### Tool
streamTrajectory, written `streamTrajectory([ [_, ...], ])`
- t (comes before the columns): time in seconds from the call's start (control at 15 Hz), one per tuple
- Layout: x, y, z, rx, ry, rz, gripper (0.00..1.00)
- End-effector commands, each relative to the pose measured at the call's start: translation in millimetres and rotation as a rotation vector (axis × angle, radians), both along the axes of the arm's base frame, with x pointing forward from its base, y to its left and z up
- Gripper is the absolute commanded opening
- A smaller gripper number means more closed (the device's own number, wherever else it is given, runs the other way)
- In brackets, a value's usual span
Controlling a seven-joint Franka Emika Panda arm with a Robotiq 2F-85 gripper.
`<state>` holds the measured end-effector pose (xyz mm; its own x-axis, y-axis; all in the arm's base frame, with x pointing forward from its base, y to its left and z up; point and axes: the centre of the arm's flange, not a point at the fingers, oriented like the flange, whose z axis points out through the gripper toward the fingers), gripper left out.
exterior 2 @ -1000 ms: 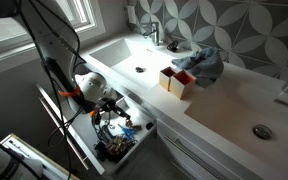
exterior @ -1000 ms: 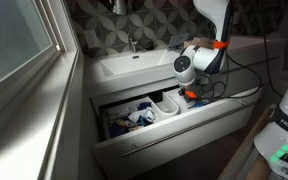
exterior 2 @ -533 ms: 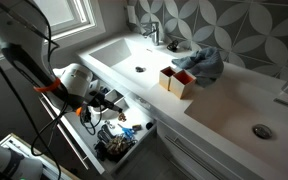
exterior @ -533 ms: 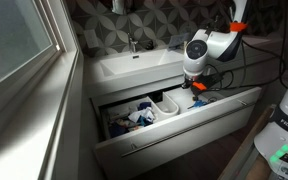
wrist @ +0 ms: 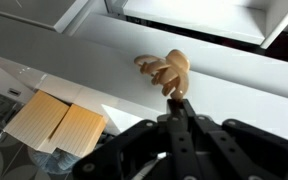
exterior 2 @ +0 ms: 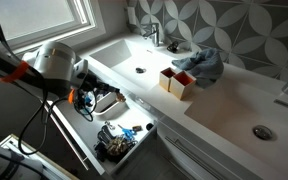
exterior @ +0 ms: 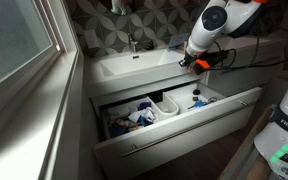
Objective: Take the brown hair claw from the drawer and place it in front of the boxes
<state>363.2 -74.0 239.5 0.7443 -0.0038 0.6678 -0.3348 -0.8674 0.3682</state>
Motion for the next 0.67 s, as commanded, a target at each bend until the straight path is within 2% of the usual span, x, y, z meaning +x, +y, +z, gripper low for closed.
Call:
streamTrajectory([
  [0.0, -8.7, -6.7, 61.5, -0.010, -0.137, 0.027, 0.01],
  [0.07, -5.8, -9.3, 73.2, -0.015, -0.171, 0.035, 0.01],
  [0.13, 5.9, -3.7, 45.9, -0.021, -0.109, 0.016, 0.06],
  [0.33, 5.3, -5.9, 70.1, -0.028, -0.163, 0.023, 0.06],
  [0.6, 4.2, -5.6, 69.7, -0.028, -0.162, 0.024, 0.06],
])
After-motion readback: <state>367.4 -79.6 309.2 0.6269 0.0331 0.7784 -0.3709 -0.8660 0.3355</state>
